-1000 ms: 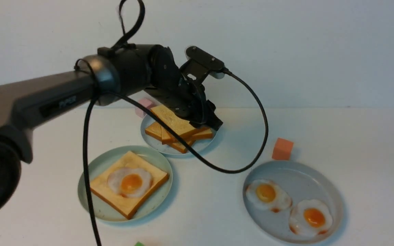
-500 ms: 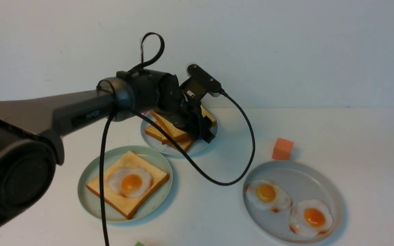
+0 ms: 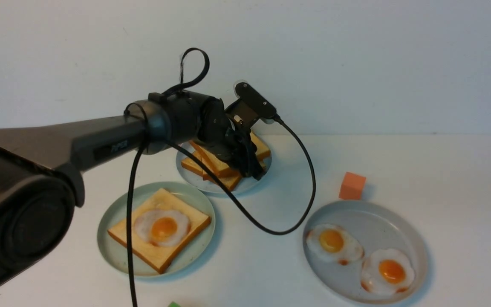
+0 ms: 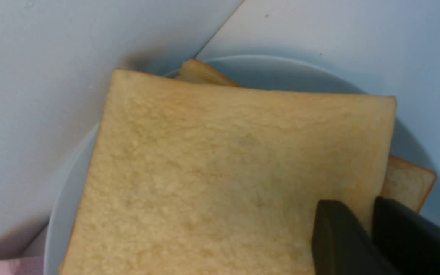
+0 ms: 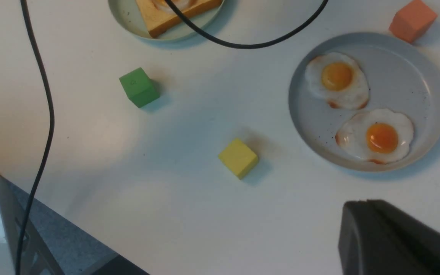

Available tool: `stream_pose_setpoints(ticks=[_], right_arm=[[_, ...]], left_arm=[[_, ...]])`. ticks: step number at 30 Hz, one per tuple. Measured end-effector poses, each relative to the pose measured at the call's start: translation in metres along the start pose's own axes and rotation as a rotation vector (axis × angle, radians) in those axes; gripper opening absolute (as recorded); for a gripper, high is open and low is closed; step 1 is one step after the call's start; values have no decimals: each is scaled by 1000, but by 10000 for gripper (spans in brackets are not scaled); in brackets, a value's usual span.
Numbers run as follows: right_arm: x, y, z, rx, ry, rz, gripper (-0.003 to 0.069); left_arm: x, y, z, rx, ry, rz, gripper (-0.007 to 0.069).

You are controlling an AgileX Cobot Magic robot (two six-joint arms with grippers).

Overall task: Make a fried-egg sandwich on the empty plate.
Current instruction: Use the left arm to grab a slice of bread

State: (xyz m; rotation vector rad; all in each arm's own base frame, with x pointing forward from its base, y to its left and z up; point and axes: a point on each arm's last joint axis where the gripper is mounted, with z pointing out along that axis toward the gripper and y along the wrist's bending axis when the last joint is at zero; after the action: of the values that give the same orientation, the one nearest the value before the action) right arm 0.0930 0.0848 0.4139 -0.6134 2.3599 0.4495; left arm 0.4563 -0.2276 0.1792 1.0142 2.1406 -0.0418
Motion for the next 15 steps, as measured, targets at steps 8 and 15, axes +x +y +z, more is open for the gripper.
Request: stream_pose_setpoints(ticks=[8,15], right_arm=[[0,1,0,-11,3,4,32],[0,1,0,-12,3,4,39]], left_arm=[[-7,3,-7,-9,-10,17,-11],[-32,13,-49,-46,-87,20,-11]])
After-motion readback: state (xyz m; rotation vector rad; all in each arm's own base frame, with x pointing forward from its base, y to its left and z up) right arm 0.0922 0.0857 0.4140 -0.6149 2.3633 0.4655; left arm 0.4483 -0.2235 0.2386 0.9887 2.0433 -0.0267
